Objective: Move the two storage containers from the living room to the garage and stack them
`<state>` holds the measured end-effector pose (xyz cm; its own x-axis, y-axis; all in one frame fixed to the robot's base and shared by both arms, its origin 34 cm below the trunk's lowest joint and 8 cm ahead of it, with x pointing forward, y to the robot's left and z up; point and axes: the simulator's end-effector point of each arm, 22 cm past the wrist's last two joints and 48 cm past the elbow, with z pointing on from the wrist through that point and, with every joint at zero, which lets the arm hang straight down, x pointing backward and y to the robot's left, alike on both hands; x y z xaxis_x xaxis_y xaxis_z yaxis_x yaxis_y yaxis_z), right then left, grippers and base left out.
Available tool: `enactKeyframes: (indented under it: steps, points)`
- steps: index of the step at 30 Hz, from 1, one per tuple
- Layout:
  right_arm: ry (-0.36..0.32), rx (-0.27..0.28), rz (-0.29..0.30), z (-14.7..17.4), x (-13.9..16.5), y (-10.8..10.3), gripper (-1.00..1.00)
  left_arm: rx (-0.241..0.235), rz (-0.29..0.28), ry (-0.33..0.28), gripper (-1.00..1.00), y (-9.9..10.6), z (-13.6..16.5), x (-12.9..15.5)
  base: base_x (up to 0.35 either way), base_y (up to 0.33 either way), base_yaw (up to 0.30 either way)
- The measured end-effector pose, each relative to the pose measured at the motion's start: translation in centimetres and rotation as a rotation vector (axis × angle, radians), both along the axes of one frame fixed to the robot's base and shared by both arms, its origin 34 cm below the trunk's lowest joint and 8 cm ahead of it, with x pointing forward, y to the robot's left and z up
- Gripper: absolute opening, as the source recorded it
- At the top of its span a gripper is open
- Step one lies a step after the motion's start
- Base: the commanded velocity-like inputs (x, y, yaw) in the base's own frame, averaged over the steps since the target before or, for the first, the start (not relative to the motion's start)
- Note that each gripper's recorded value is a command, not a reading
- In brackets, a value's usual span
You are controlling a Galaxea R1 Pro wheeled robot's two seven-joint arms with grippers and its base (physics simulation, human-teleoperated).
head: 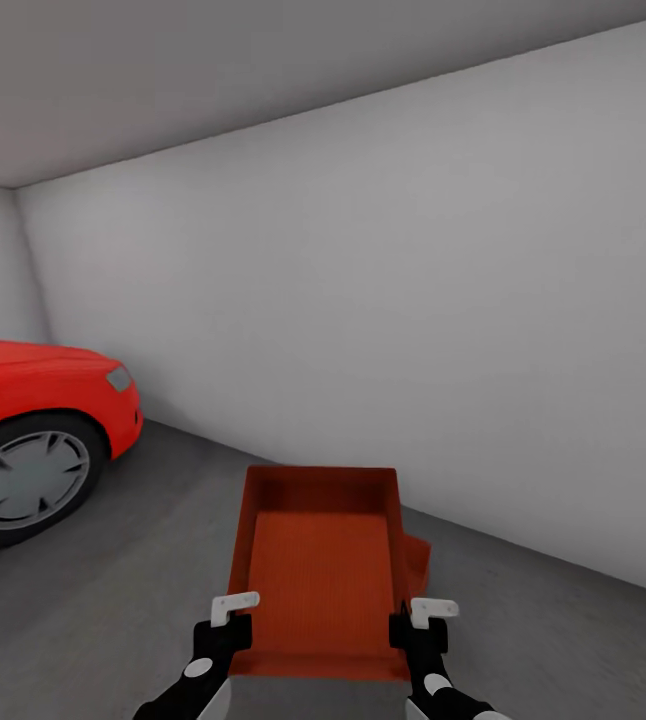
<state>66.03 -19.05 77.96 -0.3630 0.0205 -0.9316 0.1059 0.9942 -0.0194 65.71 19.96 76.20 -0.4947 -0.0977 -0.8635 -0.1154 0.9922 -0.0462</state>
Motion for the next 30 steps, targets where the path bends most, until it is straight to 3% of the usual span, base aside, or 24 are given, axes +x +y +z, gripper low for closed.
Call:
enactKeyframes:
  steps: [9,13,30]
  points:
    - [0.0,0.002,0.001,-0.01,0.0,0.0,-1.0,0.0,0.0,0.0,-1.0,-0.01,-0.01,-0.01,0.321,0.141,0.0]
    - [0.029,0.001,0.002,-0.59,-0.23,0.04,-1.0,0.003,-0.001,0.03,-1.0,0.04,-0.56,-0.33,0.321,0.141,-0.047]
    - [0.0,-0.001,0.0,0.0,0.0,-0.03,-1.0,-0.001,0.001,0.0,-1.0,-0.03,-0.03,-0.03,0.321,0.149,-0.262]
